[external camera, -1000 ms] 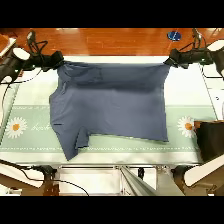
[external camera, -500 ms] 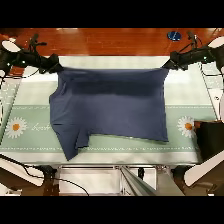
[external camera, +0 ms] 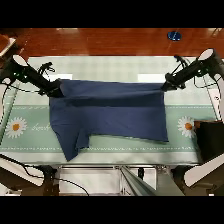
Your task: Fold the shirts.
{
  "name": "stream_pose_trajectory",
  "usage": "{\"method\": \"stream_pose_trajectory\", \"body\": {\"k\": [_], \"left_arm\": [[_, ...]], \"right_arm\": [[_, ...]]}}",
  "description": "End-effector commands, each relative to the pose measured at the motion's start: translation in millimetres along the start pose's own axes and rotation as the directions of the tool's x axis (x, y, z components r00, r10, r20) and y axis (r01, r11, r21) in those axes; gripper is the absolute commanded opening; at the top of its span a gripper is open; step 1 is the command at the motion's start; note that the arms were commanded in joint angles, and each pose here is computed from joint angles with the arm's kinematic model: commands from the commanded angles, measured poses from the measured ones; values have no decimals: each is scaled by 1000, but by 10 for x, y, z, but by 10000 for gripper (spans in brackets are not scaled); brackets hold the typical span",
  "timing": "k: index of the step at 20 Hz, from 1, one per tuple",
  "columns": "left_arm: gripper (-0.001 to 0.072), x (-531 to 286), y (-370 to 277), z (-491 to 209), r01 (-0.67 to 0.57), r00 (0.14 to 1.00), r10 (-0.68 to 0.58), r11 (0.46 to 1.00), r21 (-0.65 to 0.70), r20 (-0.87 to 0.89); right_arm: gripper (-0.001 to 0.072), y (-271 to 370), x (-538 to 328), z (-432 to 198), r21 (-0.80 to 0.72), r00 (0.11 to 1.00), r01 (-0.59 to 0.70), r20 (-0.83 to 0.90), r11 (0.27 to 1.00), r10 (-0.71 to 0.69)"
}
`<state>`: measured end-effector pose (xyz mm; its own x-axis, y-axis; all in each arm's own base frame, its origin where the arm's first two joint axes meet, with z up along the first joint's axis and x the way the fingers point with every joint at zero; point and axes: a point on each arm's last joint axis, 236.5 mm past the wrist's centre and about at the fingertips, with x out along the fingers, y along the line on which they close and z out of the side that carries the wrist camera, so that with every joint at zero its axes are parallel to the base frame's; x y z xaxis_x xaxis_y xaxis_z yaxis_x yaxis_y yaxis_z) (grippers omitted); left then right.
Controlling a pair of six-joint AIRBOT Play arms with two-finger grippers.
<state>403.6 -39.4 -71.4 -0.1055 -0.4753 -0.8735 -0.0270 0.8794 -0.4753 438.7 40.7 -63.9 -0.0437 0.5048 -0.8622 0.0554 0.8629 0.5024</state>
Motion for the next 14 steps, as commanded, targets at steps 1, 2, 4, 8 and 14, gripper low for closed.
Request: {"method": "stream_pose_trajectory", "body": {"k": [1, 2, 4, 8, 14], "left_arm": [[49, 54, 79, -106, -21, 999, 20, 1000, -19, -39], [305, 51, 77, -107, -22, 999, 20, 998, -57, -39], [508, 5, 57, -129, -23, 999, 20, 996, -82, -38], [508, -362, 67, -313, -51, 998, 54, 995, -88, 33], [508, -392, 666, -1512, -57, 991, 90, 955, -293, 102]], "right_arm": [[132, -110, 238, -182, 69, 997, 33, -65, 997, -28], [423, -84, 234, -193, 76, 997, 31, -69, 997, -25], [416, -58, 77, -258, 54, 997, 49, -69, 997, -45], [416, -307, -672, -409, 59, 965, 243, 87, 968, -247], [415, -212, -519, -1235, 222, 903, 76, 399, 972, -161]]}}
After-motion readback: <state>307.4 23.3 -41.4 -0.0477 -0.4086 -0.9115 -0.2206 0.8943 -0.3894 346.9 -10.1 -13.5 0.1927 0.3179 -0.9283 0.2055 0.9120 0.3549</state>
